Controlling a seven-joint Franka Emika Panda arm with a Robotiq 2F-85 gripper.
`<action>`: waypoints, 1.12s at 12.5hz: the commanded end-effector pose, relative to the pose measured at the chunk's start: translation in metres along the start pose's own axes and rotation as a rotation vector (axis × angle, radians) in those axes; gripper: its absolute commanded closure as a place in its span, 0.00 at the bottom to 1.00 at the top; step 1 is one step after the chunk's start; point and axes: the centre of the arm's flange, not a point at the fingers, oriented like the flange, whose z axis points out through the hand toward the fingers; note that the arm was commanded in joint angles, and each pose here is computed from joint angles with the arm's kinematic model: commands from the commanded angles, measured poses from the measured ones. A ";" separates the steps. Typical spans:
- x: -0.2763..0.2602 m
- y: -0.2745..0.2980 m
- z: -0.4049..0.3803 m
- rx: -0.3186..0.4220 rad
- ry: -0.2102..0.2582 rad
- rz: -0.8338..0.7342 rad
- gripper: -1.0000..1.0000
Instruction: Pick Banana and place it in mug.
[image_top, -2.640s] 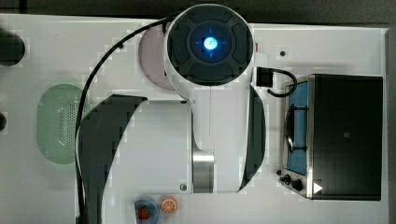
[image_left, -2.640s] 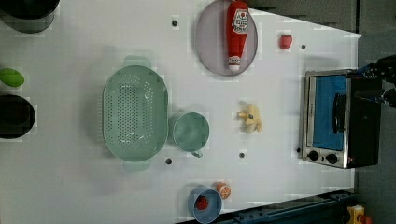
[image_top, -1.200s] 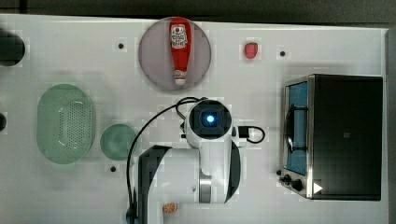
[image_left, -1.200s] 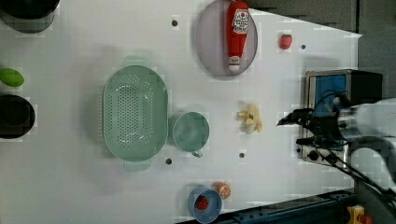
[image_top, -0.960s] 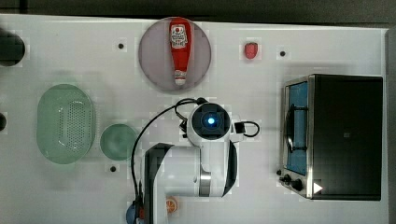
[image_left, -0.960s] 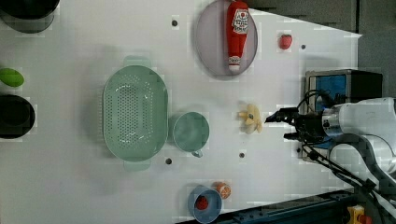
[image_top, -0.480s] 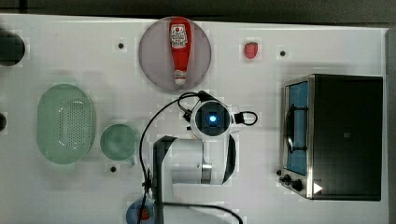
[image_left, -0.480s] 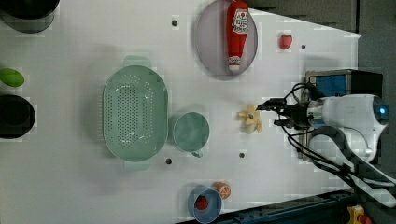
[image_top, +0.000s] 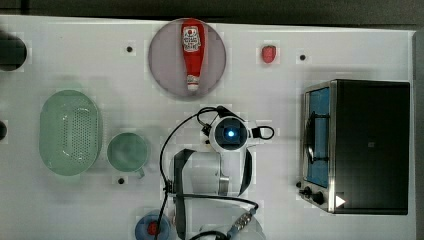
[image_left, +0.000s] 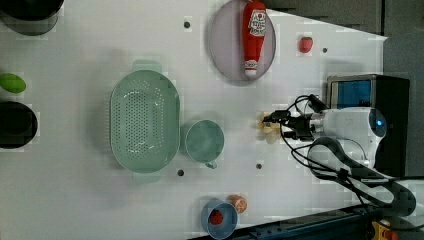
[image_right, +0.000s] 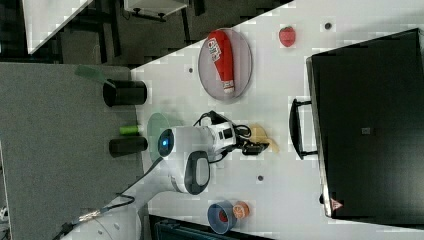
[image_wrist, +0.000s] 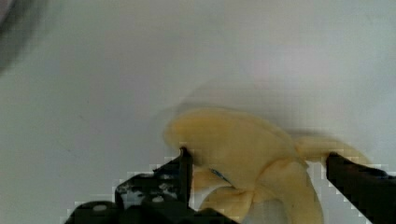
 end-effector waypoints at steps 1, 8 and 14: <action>0.001 -0.004 0.004 0.010 0.025 -0.039 0.28; 0.012 -0.008 -0.036 0.053 0.102 -0.033 0.63; 0.004 0.001 -0.185 0.055 0.092 -0.024 0.63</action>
